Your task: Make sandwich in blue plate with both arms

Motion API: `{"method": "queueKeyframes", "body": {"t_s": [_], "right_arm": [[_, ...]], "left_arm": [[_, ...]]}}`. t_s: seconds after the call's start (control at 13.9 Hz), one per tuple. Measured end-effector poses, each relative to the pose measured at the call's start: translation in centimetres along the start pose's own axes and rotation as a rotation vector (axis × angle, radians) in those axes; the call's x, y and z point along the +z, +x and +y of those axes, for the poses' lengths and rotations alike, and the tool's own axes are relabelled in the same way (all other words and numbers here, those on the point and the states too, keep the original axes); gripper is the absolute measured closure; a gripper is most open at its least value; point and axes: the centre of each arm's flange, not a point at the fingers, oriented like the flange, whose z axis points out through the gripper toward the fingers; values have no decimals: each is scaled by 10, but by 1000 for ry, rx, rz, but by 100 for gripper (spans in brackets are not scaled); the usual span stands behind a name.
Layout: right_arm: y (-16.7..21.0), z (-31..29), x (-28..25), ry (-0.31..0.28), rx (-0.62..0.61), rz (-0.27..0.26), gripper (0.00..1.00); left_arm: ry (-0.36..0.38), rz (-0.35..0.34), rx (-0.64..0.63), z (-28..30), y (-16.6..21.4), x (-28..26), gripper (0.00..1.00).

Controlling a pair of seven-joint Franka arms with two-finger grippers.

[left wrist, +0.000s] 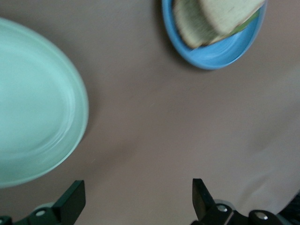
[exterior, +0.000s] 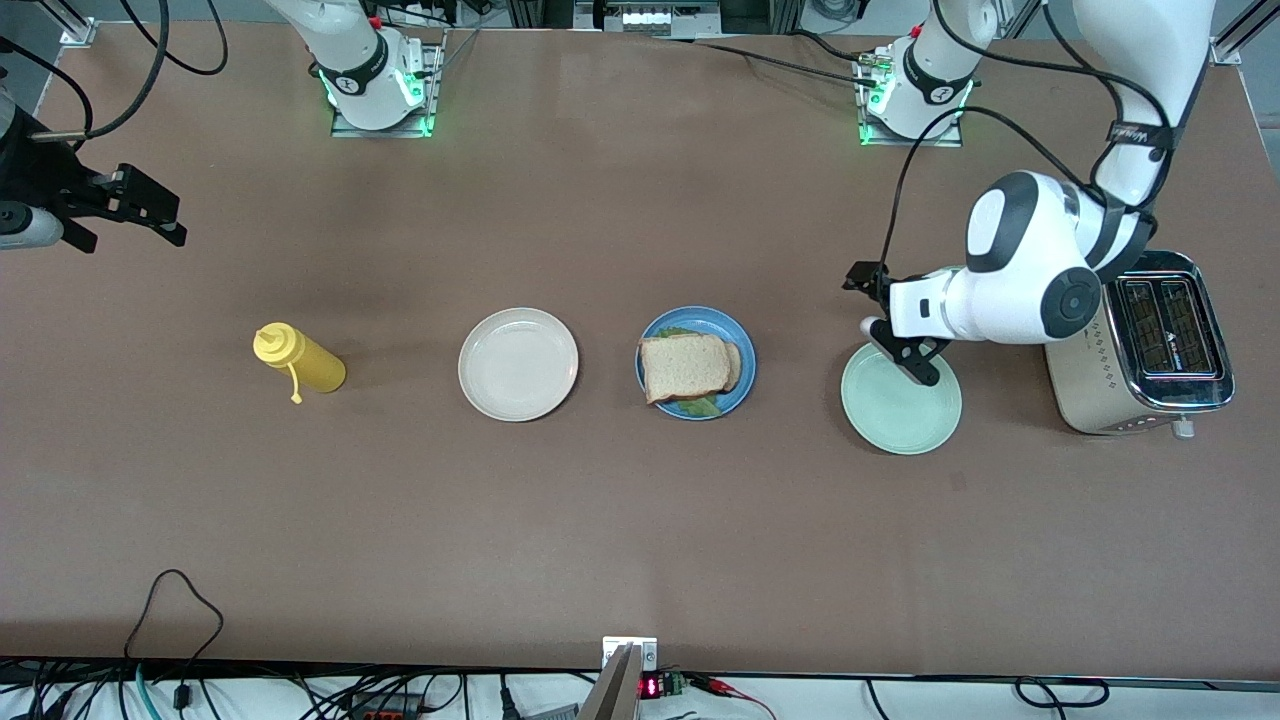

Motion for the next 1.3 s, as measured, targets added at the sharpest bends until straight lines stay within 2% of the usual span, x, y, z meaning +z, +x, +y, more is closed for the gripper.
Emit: {"method": "queueKeyframes", "body": {"t_s": [0.14, 0.29, 0.5, 0.65, 0.87, 1.08, 1.3], "right_arm": [[0, 0, -1, 0, 0, 3, 0], [0, 0, -2, -1, 0, 8, 0], [0, 0, -3, -1, 0, 14, 0], [1, 0, -3, -1, 0, 16, 0], [1, 0, -3, -1, 0, 16, 0], [1, 0, -3, -1, 0, 17, 0], [0, 0, -3, -1, 0, 17, 0]], "left_arm": [[126, -74, -25, -4, -11, -11, 0], [216, -144, -74, -6, -21, -32, 0], [254, -172, -181, 0, -35, -112, 0], [265, -139, -218, 9, -51, -180, 0], [285, -38, -230, 27, -68, -250, 0], [270, 60, -274, 25, -71, -276, 0], [277, 159, -428, -9, -75, -280, 0]]}}
